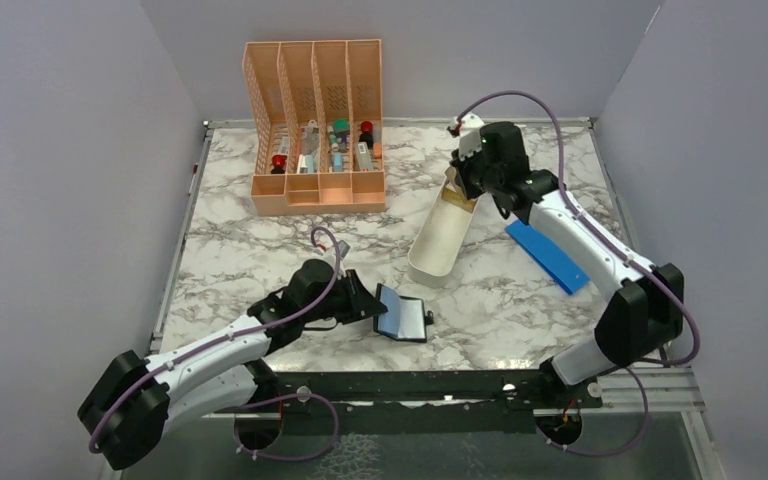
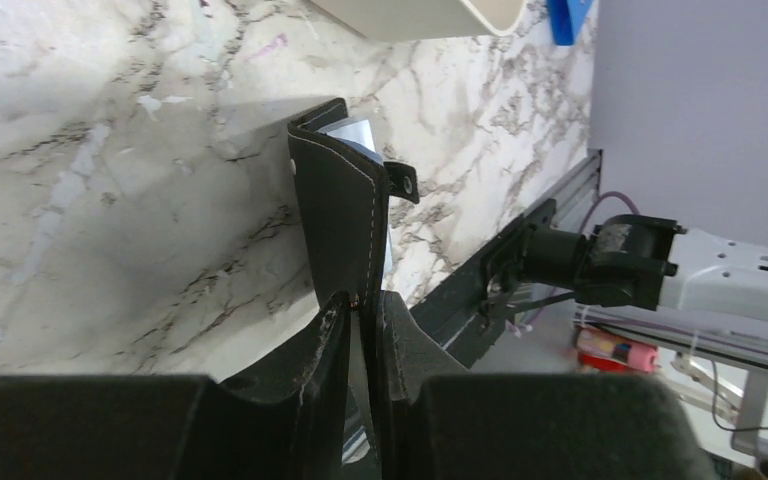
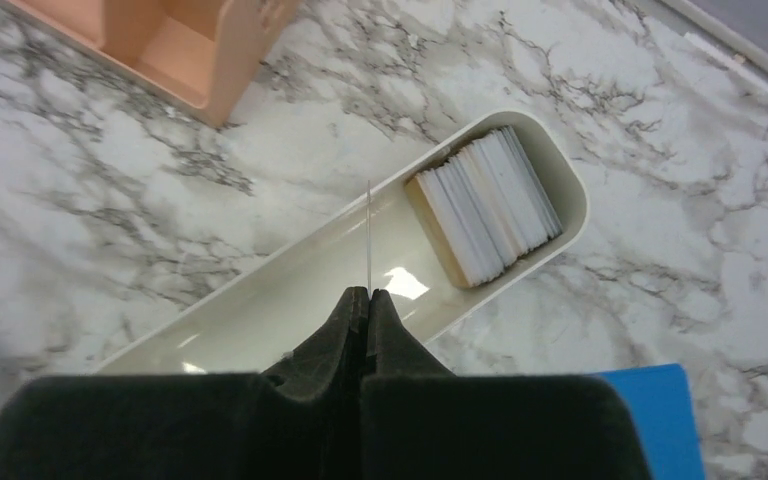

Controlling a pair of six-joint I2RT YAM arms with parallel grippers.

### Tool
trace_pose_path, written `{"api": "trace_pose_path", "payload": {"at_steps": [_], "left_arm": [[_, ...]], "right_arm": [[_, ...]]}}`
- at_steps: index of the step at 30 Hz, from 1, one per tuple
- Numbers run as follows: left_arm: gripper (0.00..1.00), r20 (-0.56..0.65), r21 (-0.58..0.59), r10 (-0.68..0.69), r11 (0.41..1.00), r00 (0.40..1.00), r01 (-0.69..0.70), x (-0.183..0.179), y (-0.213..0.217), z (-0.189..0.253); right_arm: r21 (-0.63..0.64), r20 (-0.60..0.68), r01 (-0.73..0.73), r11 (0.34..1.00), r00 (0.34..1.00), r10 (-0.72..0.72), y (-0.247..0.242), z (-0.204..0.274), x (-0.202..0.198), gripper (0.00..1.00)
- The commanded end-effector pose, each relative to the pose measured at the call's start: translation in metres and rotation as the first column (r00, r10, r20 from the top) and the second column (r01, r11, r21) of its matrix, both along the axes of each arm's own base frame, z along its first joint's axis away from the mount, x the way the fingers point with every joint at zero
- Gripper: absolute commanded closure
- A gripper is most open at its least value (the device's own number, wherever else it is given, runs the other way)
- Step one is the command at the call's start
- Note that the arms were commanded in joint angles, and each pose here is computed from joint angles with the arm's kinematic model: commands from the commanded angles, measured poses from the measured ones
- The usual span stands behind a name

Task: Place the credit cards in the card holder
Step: Pick up the credit card from the storage box, then insert the credit card into the card holder.

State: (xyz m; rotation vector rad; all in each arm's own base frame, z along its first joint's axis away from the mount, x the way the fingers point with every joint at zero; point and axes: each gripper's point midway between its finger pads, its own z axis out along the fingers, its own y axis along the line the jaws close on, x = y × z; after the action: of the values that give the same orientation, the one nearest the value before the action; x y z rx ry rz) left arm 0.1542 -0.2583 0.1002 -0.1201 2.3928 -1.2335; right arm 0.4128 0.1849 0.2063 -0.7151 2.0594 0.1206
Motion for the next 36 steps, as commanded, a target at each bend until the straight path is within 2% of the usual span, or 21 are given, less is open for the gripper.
{"api": "trace_pose_path", "payload": {"at_steps": [1, 4, 8, 11, 19, 22, 25, 29, 36], "left_arm": [[0.83, 0.019, -0.158, -0.037, 0.987, 0.999, 0.039, -0.004, -0.015, 0.022], [0.83, 0.006, -0.197, -0.029, 0.98, 1.0, 0.03, -0.007, -0.015, 0.02], [0.82, -0.02, -0.18, -0.028, 0.983, 0.999, 0.024, -0.009, -0.014, 0.01], [0.78, -0.026, -0.159, -0.02, 0.987, 0.999, 0.016, -0.01, -0.01, 0.001], [0.58, -0.029, 0.074, 0.068, 0.995, 0.997, -0.066, -0.002, 0.019, -0.032], [0.56, -0.011, 0.15, 0.088, 0.985, 0.996, -0.086, 0.002, 0.029, -0.036], [0.56, 0.004, 0.196, 0.096, 0.976, 0.995, -0.095, 0.004, 0.035, -0.038], [0.58, 0.014, 0.216, 0.097, 0.972, 0.995, -0.097, 0.006, 0.037, -0.036], [0.59, 0.013, 0.224, 0.089, 0.97, 0.996, -0.09, 0.008, 0.035, -0.035]], "right_arm": [[0.281, -0.104, 0.075, 0.957, 0.993, -0.048, 0.013, 0.03, -0.043, 0.99], [0.395, -0.119, 0.081, 0.915, 0.992, -0.037, 0.015, 0.047, -0.069, 0.99], [0.511, -0.188, 0.077, 0.856, 0.982, 0.023, 0.022, 0.049, -0.109, 0.99], [0.61, -0.247, 0.084, 0.788, 0.965, 0.089, 0.03, 0.047, -0.14, 0.99], [0.724, -0.412, 0.211, 0.656, 0.896, 0.166, 0.041, 0.009, -0.198, 0.99], [0.754, -0.441, 0.25, 0.608, 0.878, 0.187, 0.044, 0.001, -0.211, 0.99], [0.754, -0.469, 0.276, 0.596, 0.862, 0.193, 0.048, -0.012, -0.222, 0.99], [0.711, -0.523, 0.312, 0.63, 0.834, 0.177, 0.053, -0.035, -0.233, 0.99], [0.687, -0.545, 0.325, 0.65, 0.822, 0.165, 0.065, -0.054, -0.242, 0.99]]}}
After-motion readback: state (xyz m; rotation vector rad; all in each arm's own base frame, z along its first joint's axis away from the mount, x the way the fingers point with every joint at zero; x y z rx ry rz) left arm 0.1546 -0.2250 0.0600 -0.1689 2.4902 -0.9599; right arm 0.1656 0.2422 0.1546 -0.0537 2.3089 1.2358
